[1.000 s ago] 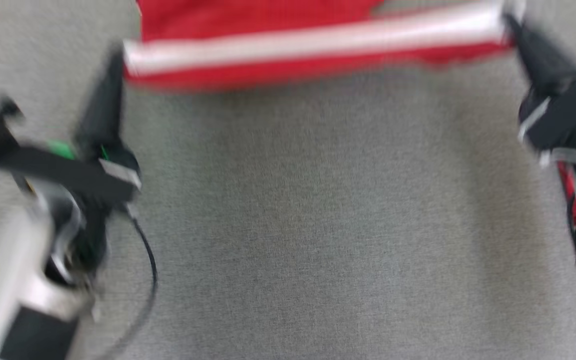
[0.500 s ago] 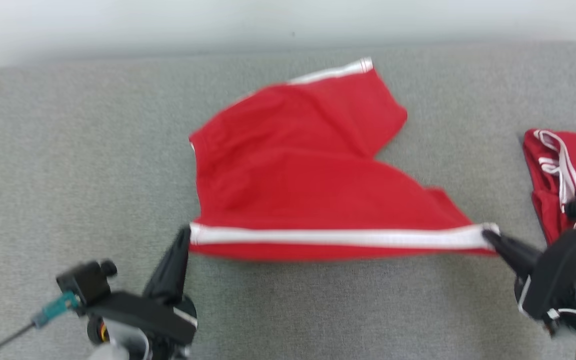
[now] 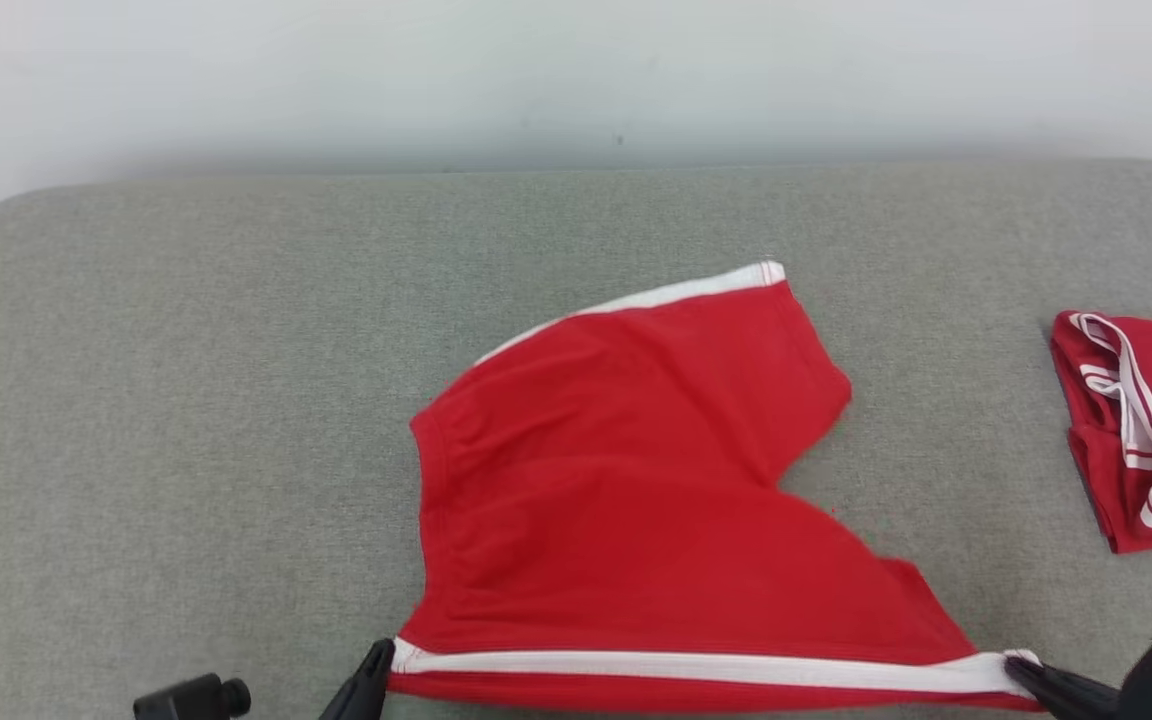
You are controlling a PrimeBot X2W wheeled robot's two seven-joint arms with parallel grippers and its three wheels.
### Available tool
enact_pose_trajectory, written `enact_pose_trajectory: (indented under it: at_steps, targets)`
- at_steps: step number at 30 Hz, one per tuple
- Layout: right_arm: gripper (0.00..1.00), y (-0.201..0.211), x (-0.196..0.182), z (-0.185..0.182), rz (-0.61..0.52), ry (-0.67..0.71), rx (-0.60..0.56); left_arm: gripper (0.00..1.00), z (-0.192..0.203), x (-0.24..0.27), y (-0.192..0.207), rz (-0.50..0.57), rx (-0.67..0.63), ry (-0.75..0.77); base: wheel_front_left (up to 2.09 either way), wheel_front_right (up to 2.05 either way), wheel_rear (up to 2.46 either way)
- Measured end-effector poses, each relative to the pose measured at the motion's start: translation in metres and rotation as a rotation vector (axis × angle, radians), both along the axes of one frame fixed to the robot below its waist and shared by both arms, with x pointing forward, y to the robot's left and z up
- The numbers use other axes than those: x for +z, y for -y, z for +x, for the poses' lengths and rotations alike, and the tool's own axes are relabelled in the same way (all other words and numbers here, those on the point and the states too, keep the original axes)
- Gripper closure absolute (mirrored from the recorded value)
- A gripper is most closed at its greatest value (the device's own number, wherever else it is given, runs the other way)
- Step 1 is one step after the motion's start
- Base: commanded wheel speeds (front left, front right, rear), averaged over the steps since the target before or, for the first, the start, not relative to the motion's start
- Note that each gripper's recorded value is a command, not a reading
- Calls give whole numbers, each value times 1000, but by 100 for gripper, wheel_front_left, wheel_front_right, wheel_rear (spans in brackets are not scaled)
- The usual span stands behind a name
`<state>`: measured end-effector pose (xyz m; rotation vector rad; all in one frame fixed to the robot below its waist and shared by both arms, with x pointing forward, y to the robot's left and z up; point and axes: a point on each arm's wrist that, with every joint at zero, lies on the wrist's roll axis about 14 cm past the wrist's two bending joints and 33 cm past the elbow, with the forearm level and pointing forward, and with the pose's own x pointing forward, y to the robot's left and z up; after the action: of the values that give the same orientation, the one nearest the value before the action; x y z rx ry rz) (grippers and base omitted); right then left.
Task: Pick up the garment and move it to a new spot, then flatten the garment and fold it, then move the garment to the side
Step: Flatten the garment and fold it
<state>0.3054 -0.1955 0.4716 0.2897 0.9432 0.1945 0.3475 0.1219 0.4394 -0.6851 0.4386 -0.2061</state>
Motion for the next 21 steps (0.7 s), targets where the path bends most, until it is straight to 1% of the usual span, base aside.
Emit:
enact_pose_trajectory:
  at_steps: [3, 5, 9, 13, 17, 21]
  targets:
    - [100, 0, 3, -5, -7, -4, 4, 100, -9, 1, 0, -1, -3, -15, 0, 0, 0]
    - [100, 1, 11, 3, -25, 45, 2, 100, -9, 4, -1, -4, 3, -11, 0, 0, 0]
    - [100, 7, 37, 45, -97, 219, 16, 100, 0, 16, 3, -47, 25, 24, 0, 0, 0]
    - [100, 3, 46, 84, -134, 303, 70, 100, 21, 29, 8, -83, 22, 67, 0, 0, 0]
    - [100, -1, 45, 123, -190, 340, 131, 100, 50, 42, 7, -98, 36, 118, 0, 0, 0]
    - [100, -9, 41, 162, -211, 351, 172, 100, 79, 45, 8, -102, 50, 136, 0, 0, 0]
